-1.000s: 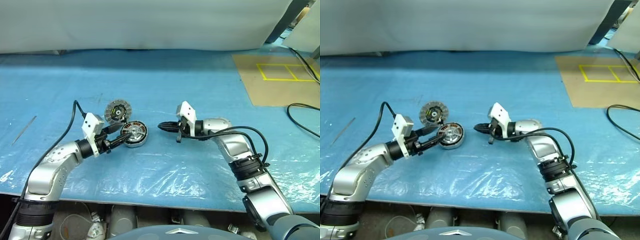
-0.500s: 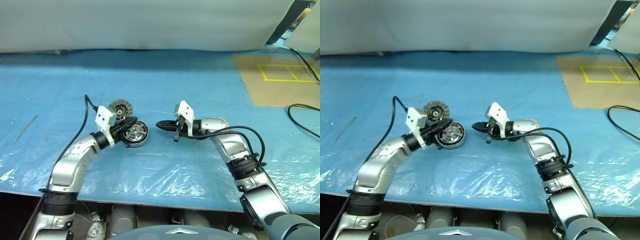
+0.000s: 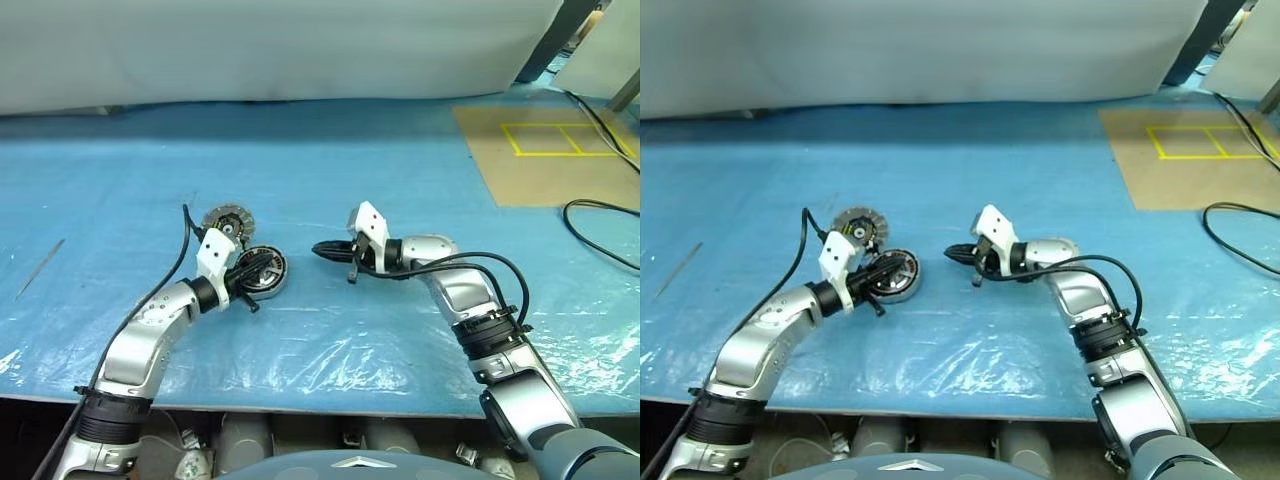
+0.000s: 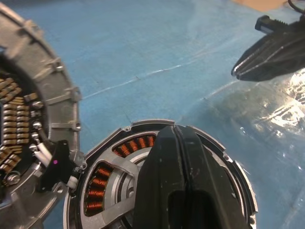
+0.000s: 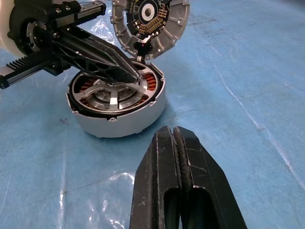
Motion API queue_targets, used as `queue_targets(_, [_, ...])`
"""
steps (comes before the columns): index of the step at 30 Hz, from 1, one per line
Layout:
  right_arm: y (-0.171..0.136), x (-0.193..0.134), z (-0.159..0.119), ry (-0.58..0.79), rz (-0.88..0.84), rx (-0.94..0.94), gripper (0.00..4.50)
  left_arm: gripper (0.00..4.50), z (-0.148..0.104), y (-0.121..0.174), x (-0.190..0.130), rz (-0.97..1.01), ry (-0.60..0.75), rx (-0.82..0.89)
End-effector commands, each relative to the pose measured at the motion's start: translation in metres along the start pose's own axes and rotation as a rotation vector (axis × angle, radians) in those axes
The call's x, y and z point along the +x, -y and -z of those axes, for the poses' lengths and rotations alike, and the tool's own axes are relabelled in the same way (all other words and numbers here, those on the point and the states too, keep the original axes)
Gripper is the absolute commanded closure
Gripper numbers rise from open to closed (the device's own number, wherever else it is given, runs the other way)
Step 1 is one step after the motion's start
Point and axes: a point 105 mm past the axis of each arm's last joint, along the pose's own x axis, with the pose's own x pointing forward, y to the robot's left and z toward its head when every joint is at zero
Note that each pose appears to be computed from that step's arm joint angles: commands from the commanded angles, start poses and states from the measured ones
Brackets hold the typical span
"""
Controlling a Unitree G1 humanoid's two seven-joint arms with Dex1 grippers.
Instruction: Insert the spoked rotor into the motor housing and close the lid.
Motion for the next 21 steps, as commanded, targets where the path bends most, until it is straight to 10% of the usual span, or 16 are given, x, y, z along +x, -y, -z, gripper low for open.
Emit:
queue_targets(1, [0.002,0.003,-0.014,0.037,-0.004,-0.044,4.50,4.49,-0.025,-0.008,-0.006,-0.021,0.119,-0.006])
queue_targets(13, [-0.001,0.002,-0.012,0.029,-0.010,-0.044,4.50,4.49,0.029,-0.003,-0.014,-0.023,-0.130,0.036])
queue_targets(21, [-0.003,0.006,-0.018,0.049,-0.026,-0.050,4.50,4.49,0.011,-0.002,-0.014,-0.016,-0.026,0.042])
